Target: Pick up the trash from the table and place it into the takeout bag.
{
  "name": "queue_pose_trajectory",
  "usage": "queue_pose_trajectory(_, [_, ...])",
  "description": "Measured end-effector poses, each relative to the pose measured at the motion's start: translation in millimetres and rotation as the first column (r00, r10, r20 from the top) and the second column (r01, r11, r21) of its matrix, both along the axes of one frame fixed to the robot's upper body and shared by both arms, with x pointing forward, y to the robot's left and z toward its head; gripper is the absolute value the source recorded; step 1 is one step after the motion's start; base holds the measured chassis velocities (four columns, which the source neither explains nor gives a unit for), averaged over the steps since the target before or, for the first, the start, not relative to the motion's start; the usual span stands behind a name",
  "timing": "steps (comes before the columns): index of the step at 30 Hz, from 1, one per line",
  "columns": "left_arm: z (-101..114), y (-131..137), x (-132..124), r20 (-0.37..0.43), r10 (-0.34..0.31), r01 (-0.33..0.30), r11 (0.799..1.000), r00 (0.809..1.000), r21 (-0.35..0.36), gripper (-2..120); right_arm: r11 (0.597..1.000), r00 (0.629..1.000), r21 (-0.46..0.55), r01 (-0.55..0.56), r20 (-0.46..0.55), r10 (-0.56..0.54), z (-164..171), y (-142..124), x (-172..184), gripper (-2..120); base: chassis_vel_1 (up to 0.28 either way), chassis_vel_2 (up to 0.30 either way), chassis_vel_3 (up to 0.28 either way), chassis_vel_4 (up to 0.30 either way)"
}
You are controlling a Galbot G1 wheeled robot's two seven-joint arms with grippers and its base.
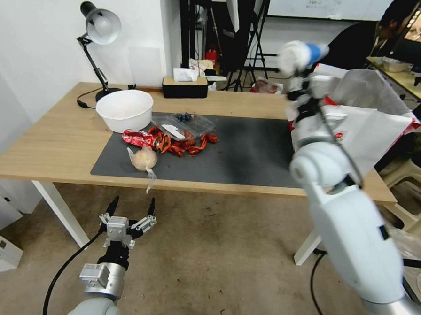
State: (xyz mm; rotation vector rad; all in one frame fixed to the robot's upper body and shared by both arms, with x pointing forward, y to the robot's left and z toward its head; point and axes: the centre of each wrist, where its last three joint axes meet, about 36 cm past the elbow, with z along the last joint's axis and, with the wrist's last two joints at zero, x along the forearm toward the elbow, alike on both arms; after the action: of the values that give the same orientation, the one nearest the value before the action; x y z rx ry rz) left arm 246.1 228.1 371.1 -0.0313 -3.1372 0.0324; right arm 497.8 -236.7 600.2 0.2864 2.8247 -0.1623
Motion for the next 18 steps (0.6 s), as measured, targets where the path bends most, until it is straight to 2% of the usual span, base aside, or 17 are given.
queue_pose_trajectory(1, [0, 0, 0, 0.000, 0.000, 0.000, 1.000, 1.000, 0.000, 99, 1.000, 1.000, 0.000, 0.000, 0.000, 0.000, 0, 0, 0, 15, 0.000, 0.000, 0.000, 0.000])
queue_pose_trajectory(4, [-1, -1, 1, -0.001, -0.004, 0.004, 1.000, 1.000, 0.000, 99, 0.995, 0.994, -0.032, 0.094, -0.050, -0.095, -8, -24, -1, 15, 0.000, 0.000, 0.000, 0.000])
queue_pose_trajectory(9, [-1, -2, 0, -0.002, -0.007, 0.007, 1.000, 1.000, 0.002, 99, 0.990, 0.987, -0.036, 0.140, -0.077, -0.142, -16, -36, -3, 15, 0.000, 0.000, 0.000, 0.000])
queue_pose_trajectory(11, [-1, -2, 0, -0.004, -0.007, 0.007, 1.000, 1.000, 0.003, 99, 0.988, 0.985, -0.029, 0.150, -0.084, -0.152, -18, -39, -5, 23, 0.000, 0.000, 0.000, 0.000])
queue_pose_trajectory(12, [-1, -2, 0, -0.004, -0.007, 0.007, 1.000, 1.000, 0.003, 99, 0.988, 0.985, -0.029, 0.150, -0.084, -0.152, -18, -39, -5, 23, 0.000, 0.000, 0.000, 0.000])
queue_pose_trajectory(14, [0, -2, -1, -0.002, -0.008, 0.008, 1.000, 1.000, 0.004, 99, 0.987, 0.984, -0.018, 0.158, -0.083, -0.159, -17, -42, -7, 36, 0.000, 0.000, 0.000, 0.000])
queue_pose_trajectory(15, [0, -2, -1, -0.002, -0.008, 0.008, 1.000, 1.000, 0.004, 99, 0.987, 0.984, -0.018, 0.158, -0.083, -0.159, -17, -42, -7, 36, 0.000, 0.000, 0.000, 0.000])
queue_pose_trajectory(18, [1, -2, -1, 0.000, -0.008, 0.008, 1.000, 1.000, 0.004, 99, 0.991, 0.989, 0.018, 0.133, -0.065, -0.132, -12, -43, -11, 52, 0.000, 0.000, 0.000, 0.000])
